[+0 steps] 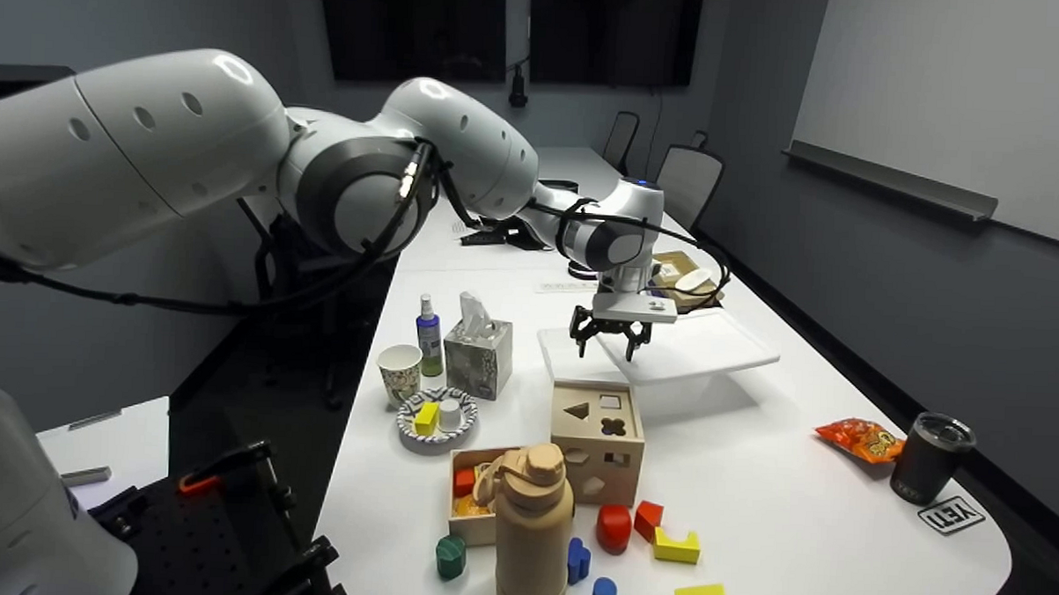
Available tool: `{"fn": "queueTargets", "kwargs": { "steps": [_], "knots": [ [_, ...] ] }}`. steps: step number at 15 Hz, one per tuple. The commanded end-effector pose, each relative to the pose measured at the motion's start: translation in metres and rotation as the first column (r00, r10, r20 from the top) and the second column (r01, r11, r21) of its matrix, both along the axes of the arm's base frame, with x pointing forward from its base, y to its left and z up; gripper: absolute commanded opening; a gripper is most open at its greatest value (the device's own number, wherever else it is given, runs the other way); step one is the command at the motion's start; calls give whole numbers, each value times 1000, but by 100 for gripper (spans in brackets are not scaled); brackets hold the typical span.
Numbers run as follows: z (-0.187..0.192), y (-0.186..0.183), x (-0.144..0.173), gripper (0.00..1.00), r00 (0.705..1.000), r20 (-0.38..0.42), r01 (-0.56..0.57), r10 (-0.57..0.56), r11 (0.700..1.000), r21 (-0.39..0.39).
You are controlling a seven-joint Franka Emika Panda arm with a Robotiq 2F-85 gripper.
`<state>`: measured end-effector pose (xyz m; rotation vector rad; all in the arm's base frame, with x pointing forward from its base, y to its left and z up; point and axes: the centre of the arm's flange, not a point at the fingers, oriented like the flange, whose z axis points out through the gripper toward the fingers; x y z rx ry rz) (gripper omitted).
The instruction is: Move the white container forward
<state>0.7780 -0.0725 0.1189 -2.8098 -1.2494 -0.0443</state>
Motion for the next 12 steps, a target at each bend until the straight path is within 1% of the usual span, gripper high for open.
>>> {"fn": "queueTargets", "kwargs": {
  "steps": [1, 12],
  "knots": [
    [-3, 0, 13, 100, 1000, -31, -5, 5, 1000, 18],
    [-9, 29, 1, 100, 992, -117, -41, 49, 997, 68]
  ]
}}
